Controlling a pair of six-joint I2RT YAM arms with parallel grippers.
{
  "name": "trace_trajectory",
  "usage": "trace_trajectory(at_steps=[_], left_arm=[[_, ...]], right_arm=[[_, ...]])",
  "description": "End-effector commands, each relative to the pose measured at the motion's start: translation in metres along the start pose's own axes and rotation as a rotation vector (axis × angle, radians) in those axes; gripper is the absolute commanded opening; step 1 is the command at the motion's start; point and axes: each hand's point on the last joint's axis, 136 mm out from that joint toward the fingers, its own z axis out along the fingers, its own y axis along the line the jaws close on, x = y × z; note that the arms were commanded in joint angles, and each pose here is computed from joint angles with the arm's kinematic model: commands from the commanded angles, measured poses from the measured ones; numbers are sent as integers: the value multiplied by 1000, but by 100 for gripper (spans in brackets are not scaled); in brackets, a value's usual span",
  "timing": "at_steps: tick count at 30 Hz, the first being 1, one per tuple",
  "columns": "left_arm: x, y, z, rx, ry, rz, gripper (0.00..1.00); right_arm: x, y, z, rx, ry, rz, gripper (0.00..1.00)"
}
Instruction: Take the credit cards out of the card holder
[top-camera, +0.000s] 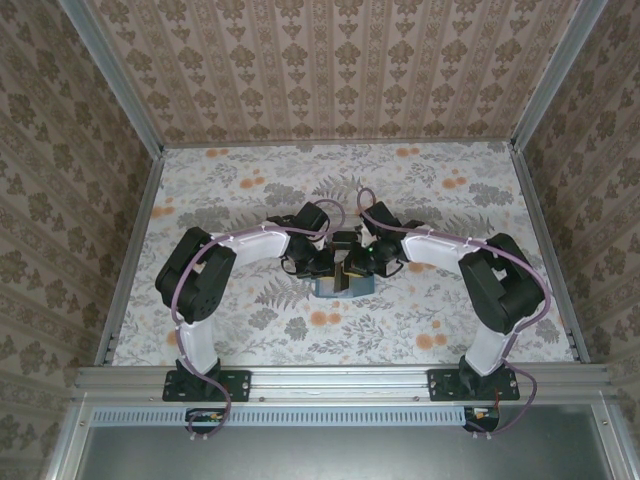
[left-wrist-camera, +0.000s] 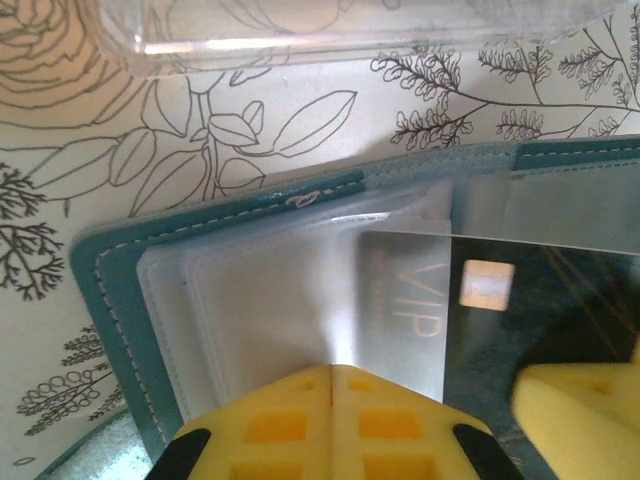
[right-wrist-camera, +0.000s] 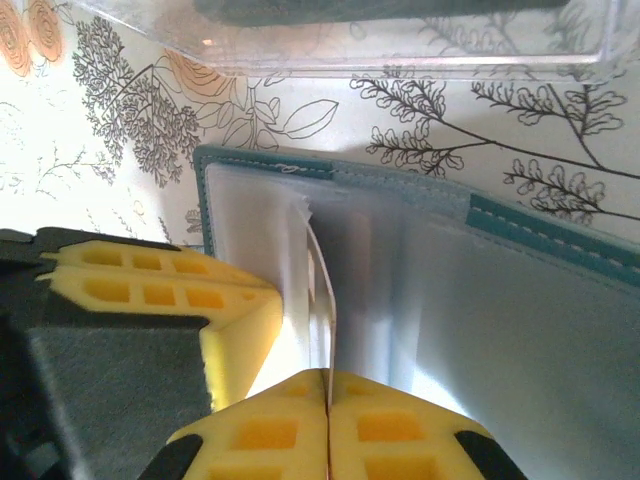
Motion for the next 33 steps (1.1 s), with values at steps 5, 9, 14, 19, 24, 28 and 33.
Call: trace_trajectory(at_steps=[5, 9, 14, 19, 24, 28, 33], left_arm=[[13, 23, -1, -92, 39, -13, 2], [13, 21, -5, -87, 31, -10, 2], [14, 19, -8, -80, 27, -6, 2], [8, 14, -18, -69, 2, -1, 3], [2, 12, -31, -62, -35, -7, 5], [-2, 13, -41, -52, -57, -19, 6], [-4, 20, -49, -45, -76, -44, 6]], right_arm=[[-2, -17, -28, 139, -24, -47, 6], [-3, -15, -41, 166, -33, -87, 6], [-10, -3, -56, 159, -63, -172, 4], [-18, 7, -72, 181, -74, -317, 2], [-32, 10, -86, 268, -68, -515, 2], [-38, 12, -89, 307, -3, -713, 1], [-36, 20, -84, 270, 131, -1011, 0]])
